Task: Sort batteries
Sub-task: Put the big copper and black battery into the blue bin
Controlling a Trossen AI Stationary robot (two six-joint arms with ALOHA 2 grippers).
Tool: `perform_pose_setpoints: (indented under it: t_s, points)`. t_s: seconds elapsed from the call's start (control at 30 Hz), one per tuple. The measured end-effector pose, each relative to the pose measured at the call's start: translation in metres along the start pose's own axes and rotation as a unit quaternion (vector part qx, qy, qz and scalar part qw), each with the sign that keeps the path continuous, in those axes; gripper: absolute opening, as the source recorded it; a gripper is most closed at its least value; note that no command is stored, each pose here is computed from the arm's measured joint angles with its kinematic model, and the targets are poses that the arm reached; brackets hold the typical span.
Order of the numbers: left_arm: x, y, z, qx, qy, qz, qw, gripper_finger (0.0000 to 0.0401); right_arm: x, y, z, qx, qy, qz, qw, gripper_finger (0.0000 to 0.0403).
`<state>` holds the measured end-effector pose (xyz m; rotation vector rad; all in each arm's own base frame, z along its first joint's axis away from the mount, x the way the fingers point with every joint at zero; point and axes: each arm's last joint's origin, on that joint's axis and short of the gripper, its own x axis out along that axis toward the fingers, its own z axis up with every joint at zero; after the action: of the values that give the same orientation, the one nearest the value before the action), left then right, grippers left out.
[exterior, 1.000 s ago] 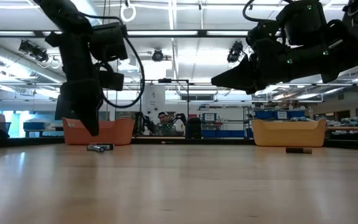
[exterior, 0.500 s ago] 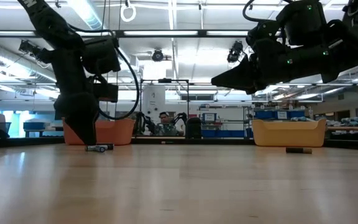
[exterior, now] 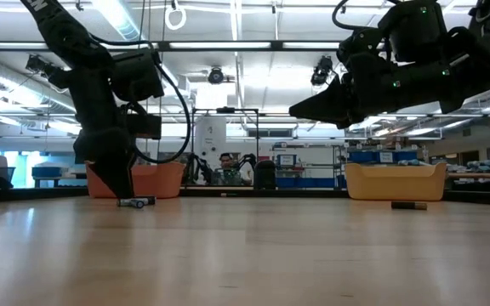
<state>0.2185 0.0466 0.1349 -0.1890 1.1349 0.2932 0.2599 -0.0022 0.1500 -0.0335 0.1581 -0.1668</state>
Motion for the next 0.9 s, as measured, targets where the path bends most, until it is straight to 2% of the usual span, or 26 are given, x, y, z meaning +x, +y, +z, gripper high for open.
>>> perform_pose_setpoints:
  t_s: [0.4, 0.63, 0.9]
  points:
    - [0.0, 0.0, 0.0, 0.001, 0.001, 0.003, 1.0, 0.0047, 0.0, 0.0, 0.0, 0.0, 0.0, 0.0, 1.0, 0.003]
    - [-0.001, 0.0, 0.003, -0.001, -0.004, 0.007, 1.0, 0.0046, 0.0, 0.0, 0.0, 0.0, 0.0, 0.0, 1.0, 0.003]
    - [-0.012, -0.001, 0.023, 0.015, -0.024, 0.027, 0.999, 0.0046, 0.0, 0.0, 0.0, 0.0, 0.0, 0.0, 1.0, 0.003]
